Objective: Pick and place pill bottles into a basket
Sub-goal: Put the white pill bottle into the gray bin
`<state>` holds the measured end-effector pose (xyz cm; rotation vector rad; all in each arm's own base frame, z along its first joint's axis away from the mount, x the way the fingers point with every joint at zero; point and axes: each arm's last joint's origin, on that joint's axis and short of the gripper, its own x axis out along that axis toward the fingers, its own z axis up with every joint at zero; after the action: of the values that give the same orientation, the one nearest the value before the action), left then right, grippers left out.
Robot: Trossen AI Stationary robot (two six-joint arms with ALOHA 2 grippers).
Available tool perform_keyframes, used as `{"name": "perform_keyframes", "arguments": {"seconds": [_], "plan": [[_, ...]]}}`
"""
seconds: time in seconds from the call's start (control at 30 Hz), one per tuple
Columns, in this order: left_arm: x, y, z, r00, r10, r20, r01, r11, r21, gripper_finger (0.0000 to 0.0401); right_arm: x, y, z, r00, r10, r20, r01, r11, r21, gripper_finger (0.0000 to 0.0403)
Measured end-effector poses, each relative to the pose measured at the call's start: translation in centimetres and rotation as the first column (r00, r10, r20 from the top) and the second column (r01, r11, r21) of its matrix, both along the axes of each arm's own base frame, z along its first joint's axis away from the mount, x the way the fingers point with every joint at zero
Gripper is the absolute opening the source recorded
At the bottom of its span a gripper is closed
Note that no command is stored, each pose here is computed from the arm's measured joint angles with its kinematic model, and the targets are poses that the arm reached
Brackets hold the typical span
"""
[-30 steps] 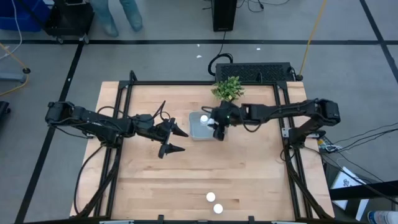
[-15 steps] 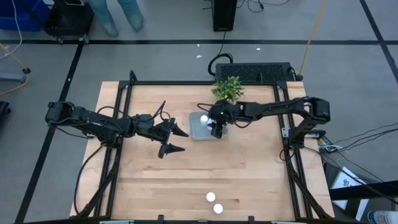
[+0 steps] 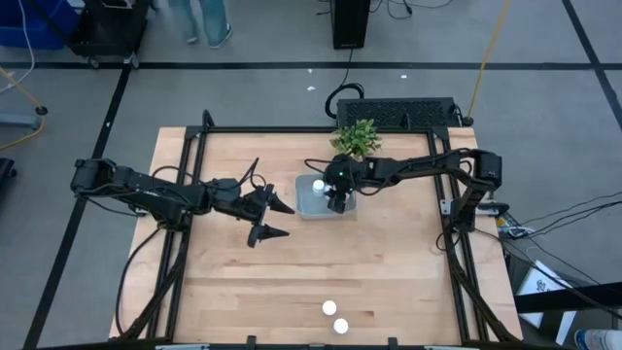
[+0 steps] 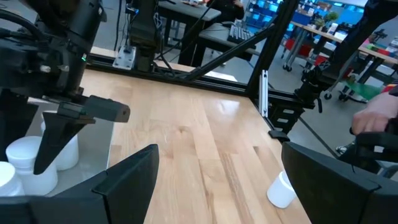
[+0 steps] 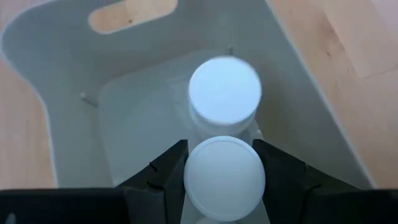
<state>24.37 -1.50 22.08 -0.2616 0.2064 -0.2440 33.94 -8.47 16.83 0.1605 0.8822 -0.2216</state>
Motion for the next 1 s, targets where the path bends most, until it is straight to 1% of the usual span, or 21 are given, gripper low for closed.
{"name": "perform_keyframes", "arguments": {"seconds": [0.1,0.27,0.5,0.77,1.0], "plan": [[0.00,0.00,0.00,1.000,0.000,0.000,0.000,1.000,0.000,0.0347,-0.02,-0.05,-0.01,1.000,0.002,-0.001,-0.002,1.000,-0.001,0.0154],[0.00,0.00,-0.01,1.000,0.000,-0.001,0.000,1.000,0.000,0.0347,-0.05,-0.05,0.28,1.000,0.001,0.010,-0.001,1.000,-0.004,0.0170],[0.00,0.00,-0.02,1.000,0.000,-0.002,0.000,1.000,0.000,0.0347,-0.06,-0.05,0.24,1.000,0.005,0.006,-0.005,1.000,-0.005,0.0166],[0.00,0.00,-0.02,1.000,0.000,-0.002,0.000,1.000,0.000,0.0347,-0.07,-0.05,0.22,1.000,0.006,0.005,-0.006,1.000,-0.004,0.0196],[0.00,0.00,-0.02,1.000,0.000,-0.002,0.000,1.000,0.000,0.0347,-0.06,-0.06,0.22,1.000,0.015,0.003,-0.015,1.000,-0.015,0.0210]]}}
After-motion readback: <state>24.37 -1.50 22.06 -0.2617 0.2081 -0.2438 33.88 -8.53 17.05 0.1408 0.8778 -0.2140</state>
